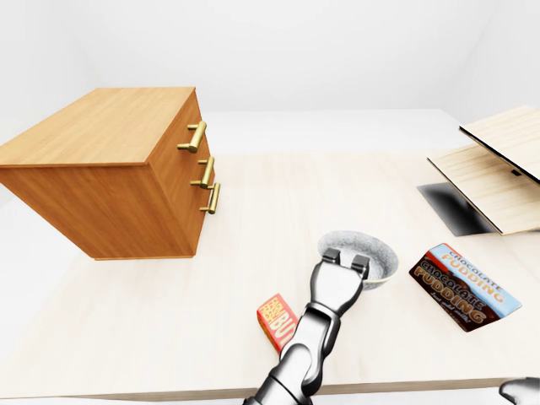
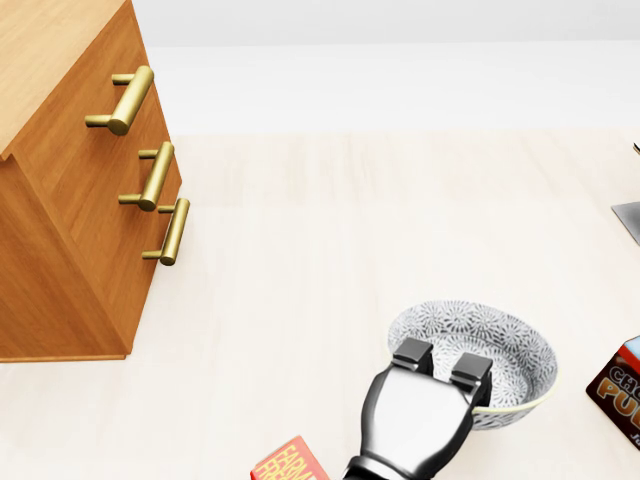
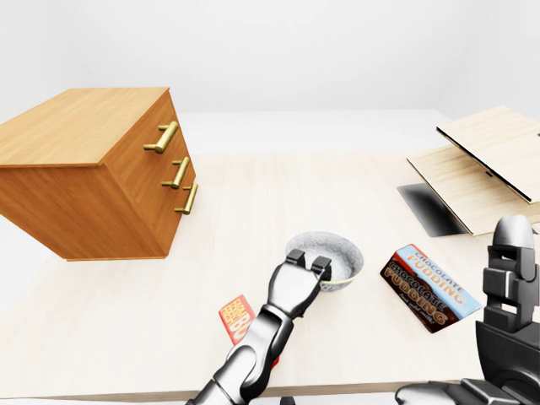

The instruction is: Close the top drawer of the cabinet and put the bowl on top of it.

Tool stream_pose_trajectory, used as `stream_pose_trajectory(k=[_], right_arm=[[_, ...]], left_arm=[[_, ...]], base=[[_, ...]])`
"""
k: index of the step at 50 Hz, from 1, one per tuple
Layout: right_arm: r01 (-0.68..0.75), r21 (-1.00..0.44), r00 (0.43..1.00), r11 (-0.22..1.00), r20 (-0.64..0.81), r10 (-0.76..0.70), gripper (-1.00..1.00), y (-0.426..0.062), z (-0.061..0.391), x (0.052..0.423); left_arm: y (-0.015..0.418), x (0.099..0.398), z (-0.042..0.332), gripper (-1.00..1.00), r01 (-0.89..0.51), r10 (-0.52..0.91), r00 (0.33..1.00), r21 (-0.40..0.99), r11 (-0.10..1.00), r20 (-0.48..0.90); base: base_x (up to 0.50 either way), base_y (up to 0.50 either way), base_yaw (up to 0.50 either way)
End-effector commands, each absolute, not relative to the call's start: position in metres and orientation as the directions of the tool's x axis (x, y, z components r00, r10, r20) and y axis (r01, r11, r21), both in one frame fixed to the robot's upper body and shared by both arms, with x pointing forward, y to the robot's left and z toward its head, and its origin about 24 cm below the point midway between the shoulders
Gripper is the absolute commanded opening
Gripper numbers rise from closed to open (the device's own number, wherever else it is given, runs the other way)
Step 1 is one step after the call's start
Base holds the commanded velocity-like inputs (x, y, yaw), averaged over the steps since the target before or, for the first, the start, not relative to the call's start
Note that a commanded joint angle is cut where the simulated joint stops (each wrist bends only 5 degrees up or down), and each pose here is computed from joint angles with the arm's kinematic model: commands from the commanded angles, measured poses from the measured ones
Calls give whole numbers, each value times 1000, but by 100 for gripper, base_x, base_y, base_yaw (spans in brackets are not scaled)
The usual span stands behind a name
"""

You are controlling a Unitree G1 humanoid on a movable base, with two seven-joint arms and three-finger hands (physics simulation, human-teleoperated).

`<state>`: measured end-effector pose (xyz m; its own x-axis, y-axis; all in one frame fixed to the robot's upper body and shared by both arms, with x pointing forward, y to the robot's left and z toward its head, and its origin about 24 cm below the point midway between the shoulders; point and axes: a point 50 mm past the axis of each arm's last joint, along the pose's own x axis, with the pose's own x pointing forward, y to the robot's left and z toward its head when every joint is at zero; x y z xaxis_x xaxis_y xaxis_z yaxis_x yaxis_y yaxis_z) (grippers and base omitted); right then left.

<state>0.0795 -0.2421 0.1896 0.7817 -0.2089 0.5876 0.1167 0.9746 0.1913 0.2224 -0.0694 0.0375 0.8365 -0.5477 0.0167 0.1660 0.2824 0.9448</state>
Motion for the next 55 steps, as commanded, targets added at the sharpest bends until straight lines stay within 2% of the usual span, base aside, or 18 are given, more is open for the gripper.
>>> stream_pose_trajectory(k=[1,15,22,42,49,55], right_arm=[[113,193,781,975,589,-207,100,-242,190,78],[112,191,782,975,589,-205,100,-242,189,79],[110,191,783,975,587,-204,100,-241,189,79],[100,183,796,978,575,-189,100,-237,186,83],[98,179,800,979,571,-184,100,-236,185,84],[94,177,805,980,566,-179,100,-234,184,86]], left_arm=[[-70,221,40,-100,146,-547,836,944,297,43],[-70,223,50,-100,136,-548,835,943,304,57],[-68,224,79,-100,89,-557,824,945,314,107],[-59,221,120,-100,27,-555,813,941,339,177],[-47,231,141,-100,-8,-523,823,926,377,221],[-37,231,163,-100,-63,-507,823,928,367,256]], base=[[0,0,0],[0,0,0],[0,0,0],[0,0,0],[0,0,0],[0,0,0]])
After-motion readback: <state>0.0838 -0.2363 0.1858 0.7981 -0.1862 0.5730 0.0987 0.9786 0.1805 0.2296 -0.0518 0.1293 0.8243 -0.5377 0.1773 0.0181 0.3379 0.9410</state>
